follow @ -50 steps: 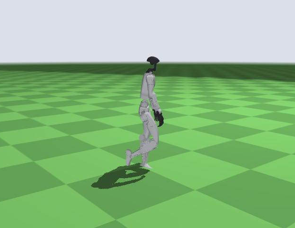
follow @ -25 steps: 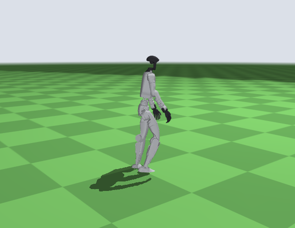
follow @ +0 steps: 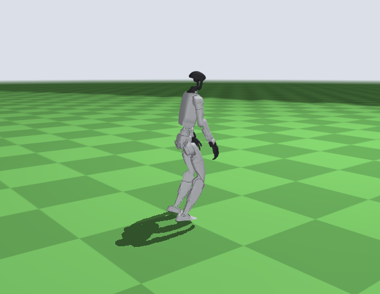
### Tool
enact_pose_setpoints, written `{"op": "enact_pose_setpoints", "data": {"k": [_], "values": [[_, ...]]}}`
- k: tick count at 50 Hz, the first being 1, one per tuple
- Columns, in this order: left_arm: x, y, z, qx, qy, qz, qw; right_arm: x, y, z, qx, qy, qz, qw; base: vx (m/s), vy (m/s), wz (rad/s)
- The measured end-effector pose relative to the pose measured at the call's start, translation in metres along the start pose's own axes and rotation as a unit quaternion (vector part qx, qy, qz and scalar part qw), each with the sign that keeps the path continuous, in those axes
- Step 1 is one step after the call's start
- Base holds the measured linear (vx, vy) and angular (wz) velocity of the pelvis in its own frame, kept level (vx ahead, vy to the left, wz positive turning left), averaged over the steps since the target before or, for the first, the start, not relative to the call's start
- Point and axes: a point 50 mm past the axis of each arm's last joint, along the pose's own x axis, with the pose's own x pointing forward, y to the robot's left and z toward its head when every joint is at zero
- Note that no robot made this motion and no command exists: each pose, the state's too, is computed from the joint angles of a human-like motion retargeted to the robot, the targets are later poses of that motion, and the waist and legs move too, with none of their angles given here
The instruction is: Sport exercise
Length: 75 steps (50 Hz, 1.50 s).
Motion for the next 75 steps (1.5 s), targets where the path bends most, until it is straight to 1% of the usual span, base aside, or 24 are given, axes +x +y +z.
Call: {"op": "enact_pose_setpoints", "data": {"k": [15,27,36,45,50,60,68,75], "values": [[0.0,0.009,0.003,0.006,-0.011,-0.001,1.0,0.0,0.006,-0.001,0.052,-0.001,0.005,0.999,-0.01,-0.03,0.17],[-0.001,-0.006,-0.003,-0.021,-0.007,-0.009,1.0,-0.004,0.005,-0.014,0.089,0.004,-0.006,0.996,-0.01,-0.02,0.04],[-0.003,-0.019,-0.013,-0.046,0.004,-0.013,0.999,-0.008,-0.003,-0.026,0.1,0.016,-0.028,0.995,0.0,0.0,0.0],[-0.012,-0.026,-0.047,-0.065,0.057,-0.012,0.996,-0.005,-0.001,-0.019,0.084,0.011,-0.027,0.996,0.0,-0.02,0.06],[-0.011,-0.023,-0.046,-0.059,0.064,-0.008,0.996,-0.004,-0.002,-0.022,0.081,0.027,-0.027,0.996,0.04,0.08,0.09],[-0.01,-0.024,-0.042,-0.076,0.052,0.003,0.996,-0.006,0.012,-0.034,0.116,0.046,-0.002,0.992,-0.03,0.02,0.04],[-0.008,-0.026,-0.025,-0.06,0.016,-0.01,0.998,-0.009,0.004,-0.04,0.119,0.057,-0.011,0.991,-0.12,0.01,0.13],[-0.007,-0.04,-0.017,-0.027,0.002,-0.044,0.999,-0.011,0.001,-0.049,0.12,0.08,-0.023,0.989,-0.07,0.03,0.26]]}}
